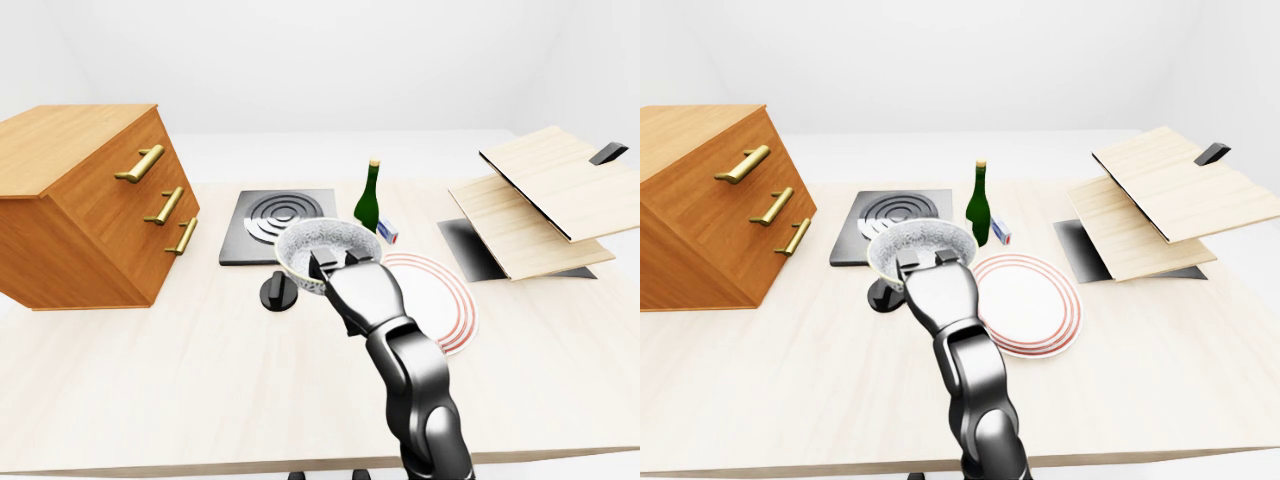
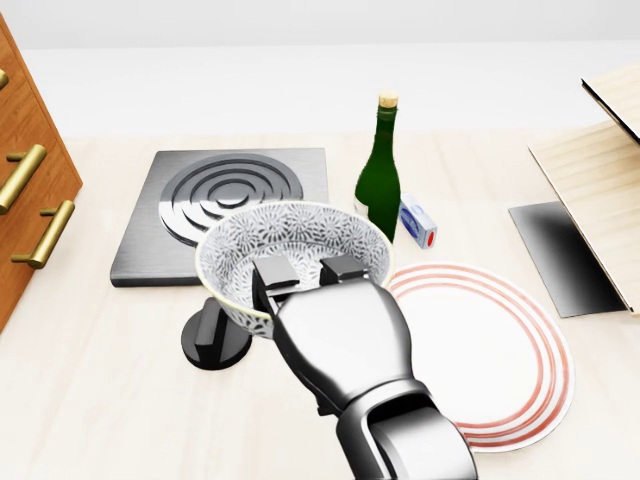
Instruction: Pick up the akita bowl and put it on the plate.
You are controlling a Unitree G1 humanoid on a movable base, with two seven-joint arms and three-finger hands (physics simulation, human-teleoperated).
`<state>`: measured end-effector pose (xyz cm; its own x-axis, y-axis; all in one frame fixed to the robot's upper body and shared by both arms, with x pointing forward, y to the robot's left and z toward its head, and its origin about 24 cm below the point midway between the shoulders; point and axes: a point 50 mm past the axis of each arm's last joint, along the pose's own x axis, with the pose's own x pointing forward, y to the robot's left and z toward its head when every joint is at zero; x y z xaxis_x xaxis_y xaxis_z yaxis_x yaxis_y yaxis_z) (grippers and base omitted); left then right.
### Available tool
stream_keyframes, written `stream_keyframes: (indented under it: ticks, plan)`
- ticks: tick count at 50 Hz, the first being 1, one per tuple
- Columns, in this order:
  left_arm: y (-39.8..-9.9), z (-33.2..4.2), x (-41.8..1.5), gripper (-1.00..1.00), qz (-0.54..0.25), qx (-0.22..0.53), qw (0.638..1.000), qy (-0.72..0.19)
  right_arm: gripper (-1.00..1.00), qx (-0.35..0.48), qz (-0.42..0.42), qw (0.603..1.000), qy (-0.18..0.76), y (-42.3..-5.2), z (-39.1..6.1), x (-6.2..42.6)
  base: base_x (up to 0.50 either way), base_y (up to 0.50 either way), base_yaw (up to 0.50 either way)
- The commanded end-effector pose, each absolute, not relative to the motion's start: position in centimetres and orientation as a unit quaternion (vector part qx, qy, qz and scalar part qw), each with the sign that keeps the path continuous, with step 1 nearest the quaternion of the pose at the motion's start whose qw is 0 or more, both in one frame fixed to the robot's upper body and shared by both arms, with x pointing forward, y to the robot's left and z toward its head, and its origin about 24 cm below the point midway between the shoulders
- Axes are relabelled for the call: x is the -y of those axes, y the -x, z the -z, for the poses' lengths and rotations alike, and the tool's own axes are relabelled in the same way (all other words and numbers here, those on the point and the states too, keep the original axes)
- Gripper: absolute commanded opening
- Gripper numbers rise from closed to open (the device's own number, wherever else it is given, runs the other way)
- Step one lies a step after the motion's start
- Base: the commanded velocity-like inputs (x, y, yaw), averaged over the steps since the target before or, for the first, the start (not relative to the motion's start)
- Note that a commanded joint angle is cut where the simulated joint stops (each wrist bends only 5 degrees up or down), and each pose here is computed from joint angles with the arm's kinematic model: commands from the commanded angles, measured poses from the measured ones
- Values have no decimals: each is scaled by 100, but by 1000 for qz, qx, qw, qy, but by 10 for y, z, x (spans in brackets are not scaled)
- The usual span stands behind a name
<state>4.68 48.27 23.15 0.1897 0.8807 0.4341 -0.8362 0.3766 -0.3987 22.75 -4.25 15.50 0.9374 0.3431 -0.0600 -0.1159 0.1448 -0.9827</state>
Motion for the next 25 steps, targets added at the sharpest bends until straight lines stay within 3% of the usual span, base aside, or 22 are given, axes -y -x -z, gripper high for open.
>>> stream_keyframes:
  ticks: [1,25]
  plan:
    - [-53,-223,-485,100,-558,291,776,47,-100,74,-148,750,640,-223,-149,56,0,0,0]
    - [-49,-227,-485,100,-560,299,771,47,-100,45,-130,743,654,-224,-142,75,0,0,0]
